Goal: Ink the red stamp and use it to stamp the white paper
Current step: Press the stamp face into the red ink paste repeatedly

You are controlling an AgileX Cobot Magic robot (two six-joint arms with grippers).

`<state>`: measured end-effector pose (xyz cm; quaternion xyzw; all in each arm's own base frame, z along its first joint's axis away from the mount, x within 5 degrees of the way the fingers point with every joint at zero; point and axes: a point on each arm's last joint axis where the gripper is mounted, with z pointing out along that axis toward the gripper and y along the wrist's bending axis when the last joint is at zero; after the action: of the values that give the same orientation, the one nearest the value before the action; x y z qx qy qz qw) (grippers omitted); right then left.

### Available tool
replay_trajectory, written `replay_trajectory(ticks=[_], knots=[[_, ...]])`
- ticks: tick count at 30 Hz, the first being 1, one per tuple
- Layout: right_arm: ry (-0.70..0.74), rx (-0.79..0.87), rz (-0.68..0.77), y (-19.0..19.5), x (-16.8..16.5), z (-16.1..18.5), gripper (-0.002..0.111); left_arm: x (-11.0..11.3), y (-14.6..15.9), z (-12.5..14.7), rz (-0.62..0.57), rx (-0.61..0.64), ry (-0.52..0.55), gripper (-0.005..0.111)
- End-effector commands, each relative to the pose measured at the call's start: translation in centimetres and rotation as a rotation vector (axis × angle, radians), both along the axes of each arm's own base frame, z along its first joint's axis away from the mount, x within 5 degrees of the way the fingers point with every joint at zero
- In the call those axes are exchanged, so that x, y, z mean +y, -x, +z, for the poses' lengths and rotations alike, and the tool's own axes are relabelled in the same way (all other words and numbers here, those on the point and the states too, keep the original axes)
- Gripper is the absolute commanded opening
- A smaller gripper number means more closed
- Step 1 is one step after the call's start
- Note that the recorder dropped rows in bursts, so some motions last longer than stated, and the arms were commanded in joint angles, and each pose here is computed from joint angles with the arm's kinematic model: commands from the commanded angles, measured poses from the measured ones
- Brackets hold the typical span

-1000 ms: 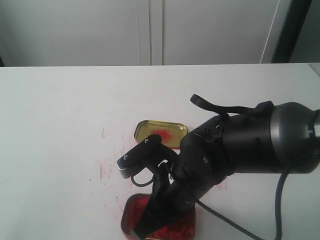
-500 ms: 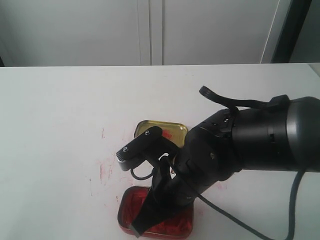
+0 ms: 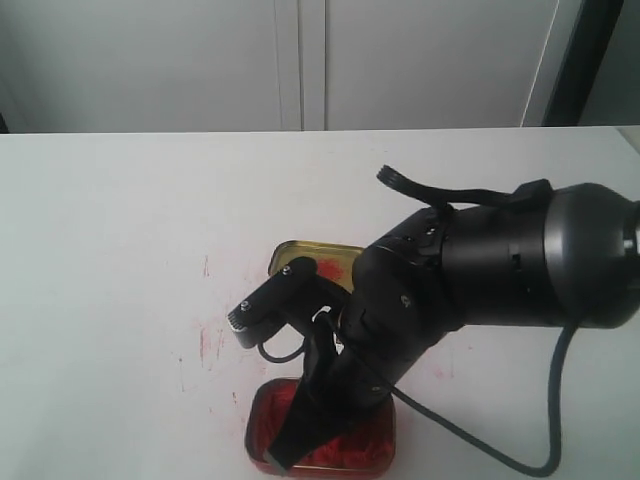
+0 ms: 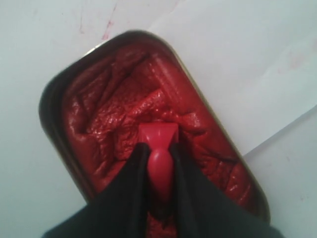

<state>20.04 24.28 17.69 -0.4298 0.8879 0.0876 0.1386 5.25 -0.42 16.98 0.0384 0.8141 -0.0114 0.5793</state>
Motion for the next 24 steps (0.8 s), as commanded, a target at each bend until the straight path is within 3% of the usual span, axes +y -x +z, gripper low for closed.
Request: replay_trajectory(ticks=[1, 12, 24], knots=[[0.026, 0.007, 0.019, -0.1, 0.2, 0.9, 0.0, 0.0, 0.0, -0.1, 0.005, -0.003, 0.004, 0.0], [0.108, 0.055, -0.007, -0.8, 0.7, -1.1, 0.0, 0.0, 0.0, -0.1, 0.005, -0.003, 0.004, 0.0], [0.128, 0.08, -0.028, -1.5, 1.5, 0.5, 0.0, 0.0, 0.0, -0.1, 0.005, -0.003, 0.004, 0.0]])
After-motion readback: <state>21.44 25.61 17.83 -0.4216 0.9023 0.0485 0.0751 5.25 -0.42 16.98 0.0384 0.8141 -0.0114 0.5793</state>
